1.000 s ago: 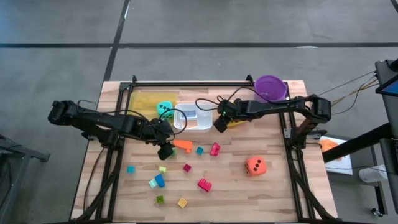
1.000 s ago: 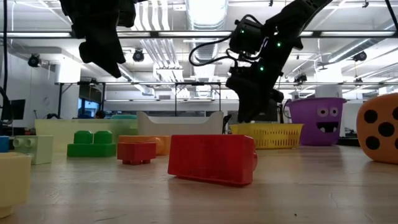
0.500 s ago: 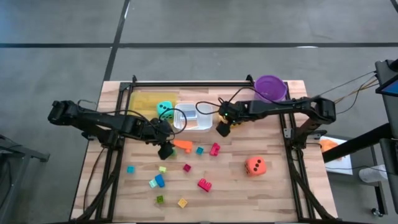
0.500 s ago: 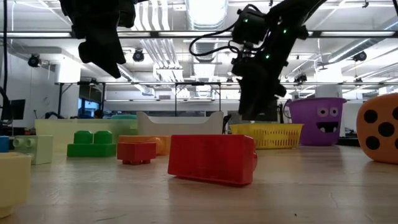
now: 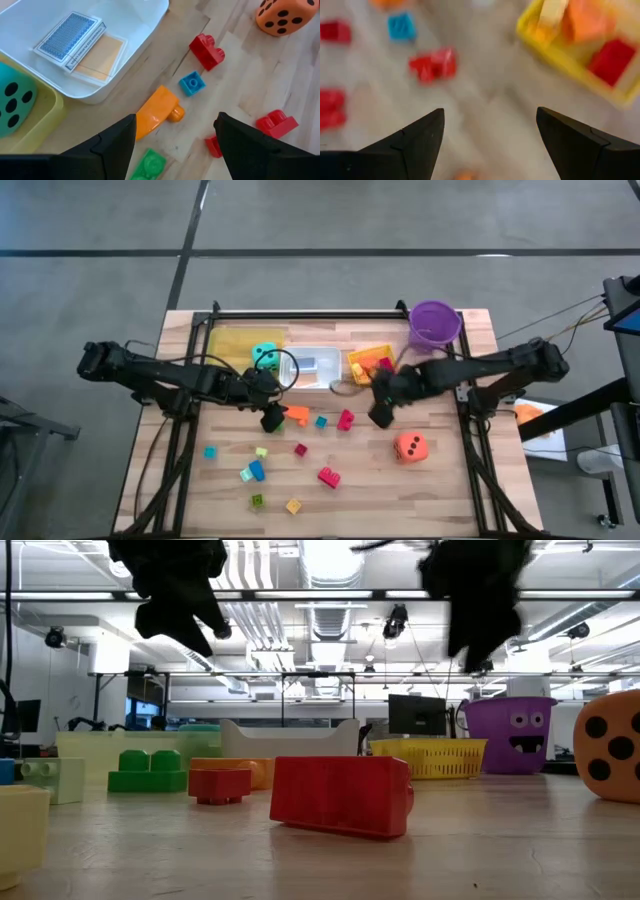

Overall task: Pick & Place Toys
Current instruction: Put the orange dice into the yellow transparent bin

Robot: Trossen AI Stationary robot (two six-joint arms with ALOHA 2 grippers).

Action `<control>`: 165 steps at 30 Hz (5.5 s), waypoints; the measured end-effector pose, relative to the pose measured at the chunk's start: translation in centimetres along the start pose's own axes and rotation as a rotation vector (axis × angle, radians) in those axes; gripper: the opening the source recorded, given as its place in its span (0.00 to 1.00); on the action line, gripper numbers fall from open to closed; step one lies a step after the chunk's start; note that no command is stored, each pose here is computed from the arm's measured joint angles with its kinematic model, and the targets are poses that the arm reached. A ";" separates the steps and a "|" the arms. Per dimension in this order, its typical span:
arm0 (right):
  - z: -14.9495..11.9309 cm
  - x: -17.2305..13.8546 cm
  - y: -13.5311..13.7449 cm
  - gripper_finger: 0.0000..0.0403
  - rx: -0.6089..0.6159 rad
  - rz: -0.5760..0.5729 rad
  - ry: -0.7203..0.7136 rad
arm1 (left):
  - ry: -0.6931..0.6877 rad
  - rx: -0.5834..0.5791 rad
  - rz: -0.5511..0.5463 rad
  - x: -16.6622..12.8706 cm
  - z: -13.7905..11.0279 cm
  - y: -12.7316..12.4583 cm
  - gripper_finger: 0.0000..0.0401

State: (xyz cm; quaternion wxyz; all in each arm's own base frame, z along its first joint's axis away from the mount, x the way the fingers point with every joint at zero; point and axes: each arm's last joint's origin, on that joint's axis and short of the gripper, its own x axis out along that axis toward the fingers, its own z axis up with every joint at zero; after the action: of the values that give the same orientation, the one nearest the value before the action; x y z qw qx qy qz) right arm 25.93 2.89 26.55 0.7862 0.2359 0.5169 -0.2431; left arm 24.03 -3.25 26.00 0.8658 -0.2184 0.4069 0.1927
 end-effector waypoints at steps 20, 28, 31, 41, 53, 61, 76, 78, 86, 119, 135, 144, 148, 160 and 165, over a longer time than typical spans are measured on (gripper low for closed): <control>-14.7 -3.4 8.7 0.78 -0.523 -0.085 0.094 | 0.007 0.001 -0.003 0.0 0.0 0.0 0.66; -17.0 -1.1 10.8 0.78 -0.572 -0.237 0.113 | 0.015 0.001 -0.011 0.0 -0.1 0.0 0.66; -17.4 -0.4 11.8 0.78 -0.604 -0.255 0.117 | 0.017 0.002 -0.014 0.0 -0.1 0.0 0.66; -17.8 1.4 11.5 0.78 -0.678 -0.425 0.095 | 0.024 0.008 -0.016 0.0 -0.2 -0.1 0.66; -18.4 2.9 9.9 0.78 -0.703 -0.491 0.113 | 0.034 0.012 -0.012 0.0 -0.3 0.0 0.66; -18.8 4.7 8.9 0.78 -0.700 -0.474 0.093 | 0.034 0.009 -0.012 0.0 -0.3 0.0 0.66; -19.1 6.0 8.3 0.46 -0.634 -0.456 0.045 | 0.034 0.009 -0.013 0.0 -0.3 0.0 0.66; -19.0 6.0 8.3 0.46 -0.622 -0.457 0.043 | 0.034 0.009 -0.013 0.0 -0.3 0.0 0.66; -18.8 5.9 8.6 0.46 -0.564 -0.452 0.019 | 0.034 0.009 -0.012 0.0 -0.3 0.0 0.66; -11.4 4.0 14.9 0.32 -0.710 -0.246 -0.333 | 0.077 0.021 -0.001 0.0 -0.6 0.2 0.66; -8.6 4.4 15.8 0.28 -0.616 -0.227 -0.522 | -0.286 0.432 0.042 -0.7 -2.6 -3.7 0.66; -7.6 3.3 16.5 0.23 -0.559 -0.140 -0.588 | -0.429 0.670 -0.046 -0.3 -7.1 -5.6 0.66; -6.7 2.5 16.5 0.21 -0.514 -0.097 -0.623 | -0.441 0.616 -0.067 -0.4 -7.6 -5.7 0.66; -4.5 2.6 15.7 0.17 -0.396 0.015 -0.541 | -0.409 0.618 -0.148 -0.5 -7.7 -6.1 0.66; -4.8 4.6 14.6 0.15 -0.372 0.011 -0.485 | -0.405 0.618 -0.149 -0.5 -7.7 -6.1 0.66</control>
State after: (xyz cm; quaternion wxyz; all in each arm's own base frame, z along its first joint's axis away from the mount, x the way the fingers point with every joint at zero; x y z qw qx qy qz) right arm 33.28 16.52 22.34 0.9176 0.0256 0.3486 -0.1893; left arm 22.03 -12.50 23.29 0.9654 0.0667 0.2494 0.0367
